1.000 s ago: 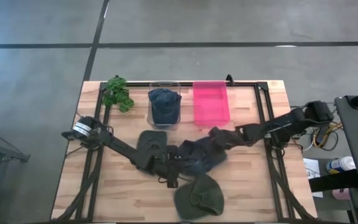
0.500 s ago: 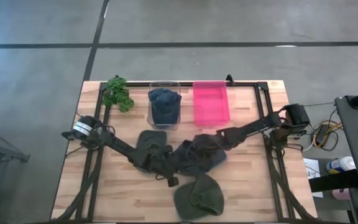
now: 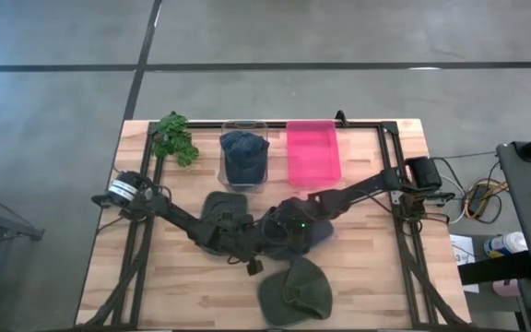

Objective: Pick & Place hat
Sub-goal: Put the blue cap into the transparent bin

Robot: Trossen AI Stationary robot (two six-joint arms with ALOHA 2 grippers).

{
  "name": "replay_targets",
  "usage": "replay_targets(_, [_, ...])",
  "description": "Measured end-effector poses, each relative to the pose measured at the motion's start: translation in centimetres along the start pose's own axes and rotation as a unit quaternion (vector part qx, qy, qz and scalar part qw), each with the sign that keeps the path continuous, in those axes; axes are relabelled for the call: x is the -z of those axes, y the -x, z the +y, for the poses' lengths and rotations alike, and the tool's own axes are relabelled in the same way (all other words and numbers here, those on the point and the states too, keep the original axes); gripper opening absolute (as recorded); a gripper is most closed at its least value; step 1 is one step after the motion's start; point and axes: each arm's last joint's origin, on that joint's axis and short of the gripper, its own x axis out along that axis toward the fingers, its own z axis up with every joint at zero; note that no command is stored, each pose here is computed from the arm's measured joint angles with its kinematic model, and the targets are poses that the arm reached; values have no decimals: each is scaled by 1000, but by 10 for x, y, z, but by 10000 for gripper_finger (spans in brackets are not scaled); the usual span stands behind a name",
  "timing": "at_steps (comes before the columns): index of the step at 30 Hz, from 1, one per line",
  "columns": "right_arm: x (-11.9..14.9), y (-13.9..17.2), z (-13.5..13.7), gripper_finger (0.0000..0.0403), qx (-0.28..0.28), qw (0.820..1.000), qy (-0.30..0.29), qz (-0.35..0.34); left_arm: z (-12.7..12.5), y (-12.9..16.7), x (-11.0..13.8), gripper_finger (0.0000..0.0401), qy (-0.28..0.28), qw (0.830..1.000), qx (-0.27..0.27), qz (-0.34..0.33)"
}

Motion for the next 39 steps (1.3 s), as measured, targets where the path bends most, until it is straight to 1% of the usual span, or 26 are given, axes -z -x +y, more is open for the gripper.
replay_targets(4, [-1,2,0,121,9,999,30,16,1,0,2,0,-2,1000,0,0])
replay_targets(7, [-4,3,1,121,18,998,58,7,1,0,3,0,-2,1000,2,-4])
replay_targets(10, [-9,3,2,121,18,997,70,-9,1,0,2,0,-5,1000,4,-9])
replay_targets(15, [-7,2,-3,121,50,995,87,-21,1,-1,0,0,-4,1000,6,-15])
replay_targets(20, [-5,1,-4,120,40,995,90,-13,2,-1,-1,0,-10,1000,6,-20])
replay_targets(23, [-4,1,-3,116,17,996,90,-5,3,-2,-4,0,-15,999,7,-28])
replay_targets(25, [-4,1,-2,105,2,996,86,0,5,-3,-6,0,-20,999,7,-35])
replay_targets(27, [-4,1,-2,86,0,996,86,0,7,-4,-8,0,-22,999,5,-38])
replay_targets(30, [-4,1,-2,46,7,996,86,-6,8,-5,-10,0,-29,999,2,-40])
replay_targets(32, [-6,0,-3,20,23,995,94,-19,8,-5,-11,0,-34,999,2,-41])
replay_targets(36, [-8,1,-4,9,37,993,104,-31,8,-5,-12,0,-45,998,2,-41])
replay_targets(39, [-8,7,-5,9,45,994,104,-13,8,-2,-14,0,-54,998,3,-43])
